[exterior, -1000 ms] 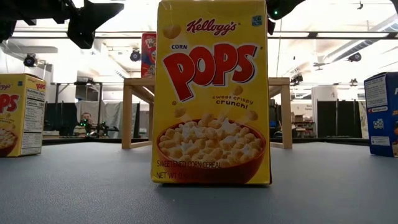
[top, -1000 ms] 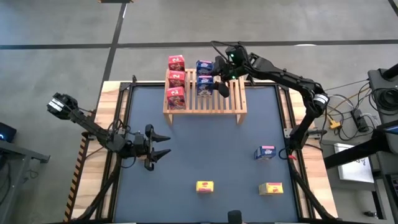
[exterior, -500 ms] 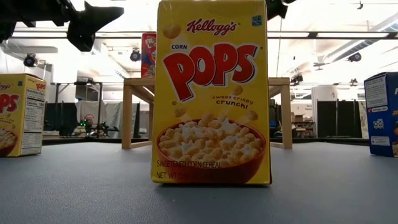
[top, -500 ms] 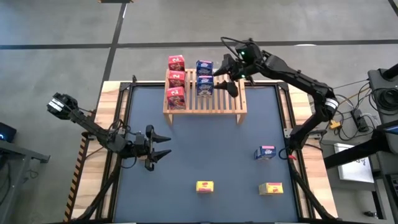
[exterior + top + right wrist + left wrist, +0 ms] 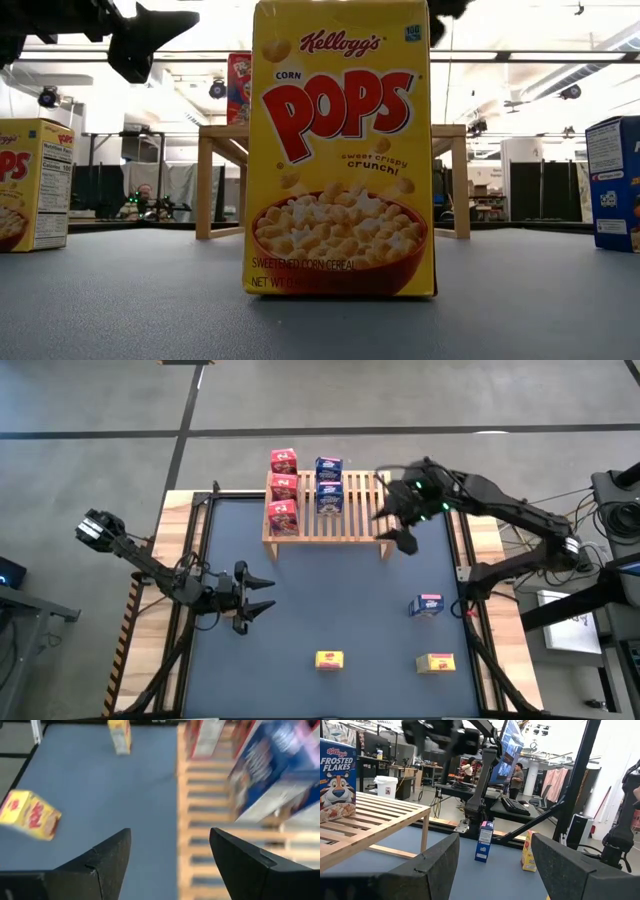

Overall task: Stack cereal on shelf
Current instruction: Put the blue cereal box aligned with the other blue cereal boxes on the shelf

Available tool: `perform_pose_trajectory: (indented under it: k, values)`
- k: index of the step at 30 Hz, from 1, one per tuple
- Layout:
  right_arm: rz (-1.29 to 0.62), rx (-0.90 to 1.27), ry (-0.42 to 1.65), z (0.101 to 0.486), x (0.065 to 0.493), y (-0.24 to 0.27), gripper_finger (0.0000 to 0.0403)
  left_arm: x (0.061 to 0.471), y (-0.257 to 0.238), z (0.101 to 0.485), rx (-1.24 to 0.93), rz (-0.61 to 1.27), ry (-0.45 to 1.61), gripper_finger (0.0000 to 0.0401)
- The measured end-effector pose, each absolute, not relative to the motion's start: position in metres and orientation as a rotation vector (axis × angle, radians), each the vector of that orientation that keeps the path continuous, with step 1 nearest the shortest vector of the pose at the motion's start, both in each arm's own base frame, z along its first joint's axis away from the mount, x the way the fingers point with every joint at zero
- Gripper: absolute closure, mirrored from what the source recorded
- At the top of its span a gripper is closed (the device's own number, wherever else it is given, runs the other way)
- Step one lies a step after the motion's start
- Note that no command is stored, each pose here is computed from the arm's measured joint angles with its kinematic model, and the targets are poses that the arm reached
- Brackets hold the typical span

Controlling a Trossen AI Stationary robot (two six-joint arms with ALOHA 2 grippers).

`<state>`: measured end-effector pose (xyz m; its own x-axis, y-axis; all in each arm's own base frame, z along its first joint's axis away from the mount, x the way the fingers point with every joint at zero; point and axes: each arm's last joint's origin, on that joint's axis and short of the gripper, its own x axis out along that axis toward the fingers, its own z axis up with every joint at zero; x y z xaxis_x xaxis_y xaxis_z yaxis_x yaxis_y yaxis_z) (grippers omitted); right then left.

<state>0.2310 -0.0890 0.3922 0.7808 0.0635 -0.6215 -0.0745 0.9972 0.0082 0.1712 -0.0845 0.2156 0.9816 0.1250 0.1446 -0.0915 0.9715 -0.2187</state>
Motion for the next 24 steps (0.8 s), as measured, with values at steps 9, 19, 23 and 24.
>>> perform_pose_trajectory:
  k: [9, 19, 23, 24]
  values:
    - [-0.054, 0.132, 0.854, 0.357, 0.165, -0.039, 0.0149, 0.171, -0.084, 0.216, -0.209, 0.110, -0.160, 0.0169]
    - [-0.060, 0.215, 0.911, 0.318, 0.126, -0.009, 0.0154, 0.171, -0.084, 0.216, -0.223, 0.109, -0.160, 0.0169]
    - [-0.033, 0.216, 1.044, 0.295, 0.125, -0.002, 0.0154, 0.171, -0.084, 0.216, -0.225, 0.108, -0.160, 0.0169]
    - [-0.028, 0.217, 1.075, 0.290, 0.126, 0.000, 0.0154, 0.171, -0.084, 0.216, -0.227, 0.109, -0.160, 0.0169]
